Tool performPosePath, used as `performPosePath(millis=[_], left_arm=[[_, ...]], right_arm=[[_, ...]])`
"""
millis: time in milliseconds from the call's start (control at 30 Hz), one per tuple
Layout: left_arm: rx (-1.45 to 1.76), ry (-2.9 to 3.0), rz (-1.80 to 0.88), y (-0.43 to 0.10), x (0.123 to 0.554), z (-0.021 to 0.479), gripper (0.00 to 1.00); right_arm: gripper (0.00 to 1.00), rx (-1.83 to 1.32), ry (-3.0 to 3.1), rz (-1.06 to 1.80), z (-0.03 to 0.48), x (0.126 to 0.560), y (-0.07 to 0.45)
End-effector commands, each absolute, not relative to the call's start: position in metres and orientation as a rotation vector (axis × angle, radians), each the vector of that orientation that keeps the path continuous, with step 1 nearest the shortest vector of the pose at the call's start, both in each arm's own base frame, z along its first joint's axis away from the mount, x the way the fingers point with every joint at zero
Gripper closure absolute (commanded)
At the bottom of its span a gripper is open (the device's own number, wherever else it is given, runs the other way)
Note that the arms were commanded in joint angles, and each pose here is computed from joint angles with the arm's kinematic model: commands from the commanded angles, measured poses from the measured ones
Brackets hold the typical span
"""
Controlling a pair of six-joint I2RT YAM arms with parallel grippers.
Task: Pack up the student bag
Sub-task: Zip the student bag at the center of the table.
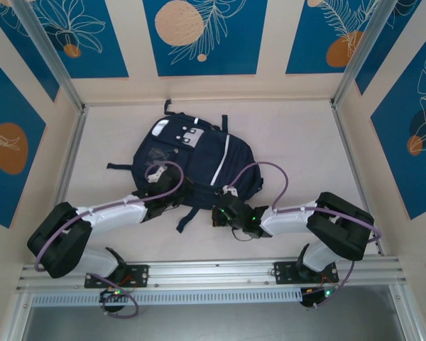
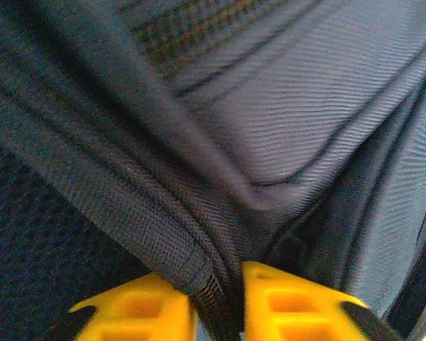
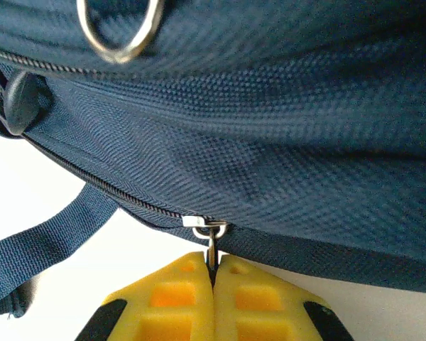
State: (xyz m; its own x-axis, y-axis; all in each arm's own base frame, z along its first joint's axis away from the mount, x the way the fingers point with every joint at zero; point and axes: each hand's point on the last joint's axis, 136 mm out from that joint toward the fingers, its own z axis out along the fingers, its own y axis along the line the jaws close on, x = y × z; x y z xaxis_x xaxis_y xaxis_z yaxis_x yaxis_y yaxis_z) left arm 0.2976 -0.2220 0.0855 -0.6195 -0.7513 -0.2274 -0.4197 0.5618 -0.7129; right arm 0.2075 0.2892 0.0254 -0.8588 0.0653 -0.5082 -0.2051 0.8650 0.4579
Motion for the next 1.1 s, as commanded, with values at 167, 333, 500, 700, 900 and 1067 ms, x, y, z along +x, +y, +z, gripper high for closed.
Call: performPosePath(millis=[167,333,500,700,900,1067], left_arm=[[-0.973,2.201,-0.698,-0.186,0.306,0.098,1.0],[-0.958,2.214,-0.653,-0.172,0.303,0.099,1.0],[-0.962,2.231,-0.627,-0.158,0.297,0.096,1.0],[-0.878,2.275,-0.593,-0.148,0.292,0.106,1.0],[-0.731,2.353,-0.469,-0.124,0.286,0.126,1.0],[-0.732,2.408,-0.44,-0.097,0.281,0.123,1.0]], right_arm=[[1.0,-0.088,2.534,0.581,0.018,0.207,0.258],[1.0,-0.103,2.521,0.55,0.018,0.207,0.247],[1.0,-0.134,2.514,0.541,0.018,0.205,0.241],[1.0,-0.248,2.492,0.58,0.025,0.201,0.248],[1.0,-0.422,2.453,0.692,0.038,0.19,0.282],[1.0,-0.399,2.485,0.798,0.039,0.18,0.317]])
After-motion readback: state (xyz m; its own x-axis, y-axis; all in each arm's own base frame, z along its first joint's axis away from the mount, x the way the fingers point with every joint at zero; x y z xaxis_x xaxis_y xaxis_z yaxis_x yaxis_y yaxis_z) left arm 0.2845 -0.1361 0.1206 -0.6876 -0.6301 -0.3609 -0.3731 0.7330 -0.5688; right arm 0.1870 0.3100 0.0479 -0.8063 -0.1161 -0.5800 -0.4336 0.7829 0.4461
